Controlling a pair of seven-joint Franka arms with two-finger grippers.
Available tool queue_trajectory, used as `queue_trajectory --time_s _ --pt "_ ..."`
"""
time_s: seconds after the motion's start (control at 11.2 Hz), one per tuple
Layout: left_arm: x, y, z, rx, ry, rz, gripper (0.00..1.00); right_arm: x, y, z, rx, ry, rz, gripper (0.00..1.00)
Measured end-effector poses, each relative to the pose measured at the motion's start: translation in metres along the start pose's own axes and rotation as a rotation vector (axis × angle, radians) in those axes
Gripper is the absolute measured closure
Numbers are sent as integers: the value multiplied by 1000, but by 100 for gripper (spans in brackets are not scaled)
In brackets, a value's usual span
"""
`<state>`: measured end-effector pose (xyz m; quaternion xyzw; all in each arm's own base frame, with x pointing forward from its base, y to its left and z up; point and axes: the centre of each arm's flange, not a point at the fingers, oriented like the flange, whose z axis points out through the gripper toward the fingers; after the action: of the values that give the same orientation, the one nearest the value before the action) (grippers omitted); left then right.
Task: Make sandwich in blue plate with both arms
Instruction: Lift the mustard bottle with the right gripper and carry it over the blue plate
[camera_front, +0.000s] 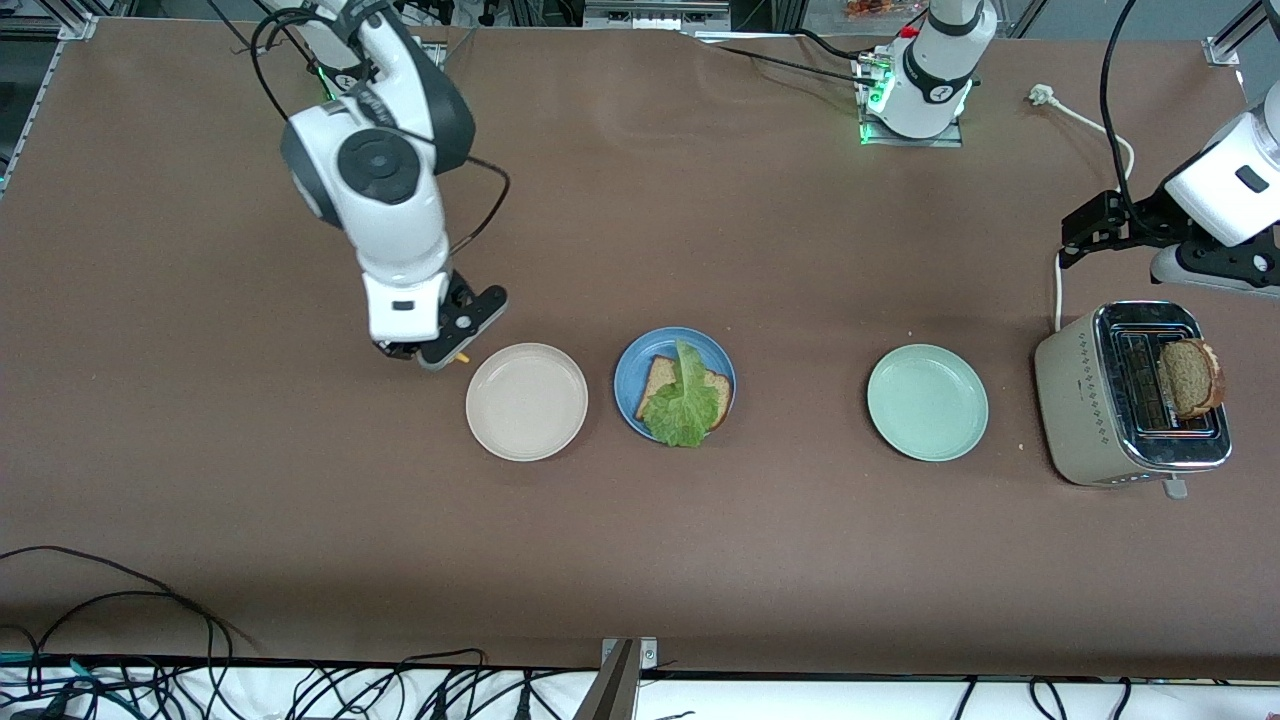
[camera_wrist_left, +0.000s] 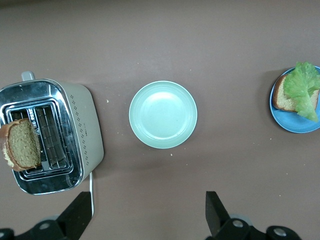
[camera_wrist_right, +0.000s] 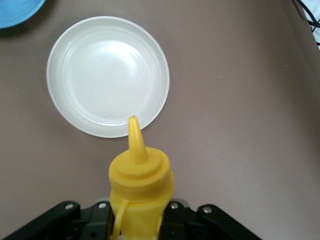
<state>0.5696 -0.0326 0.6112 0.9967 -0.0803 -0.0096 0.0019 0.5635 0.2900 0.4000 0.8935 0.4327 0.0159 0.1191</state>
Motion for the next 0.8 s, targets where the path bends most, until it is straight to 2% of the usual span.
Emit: queue_trajectory --time_s 0.44,0.8 --pt "0 -1 1 0 -1 -1 0 19 -80 -14 -122 -99 -188 80" --pt "1 1 1 0 -1 2 0 24 -128 -2 -244 -218 -328 80"
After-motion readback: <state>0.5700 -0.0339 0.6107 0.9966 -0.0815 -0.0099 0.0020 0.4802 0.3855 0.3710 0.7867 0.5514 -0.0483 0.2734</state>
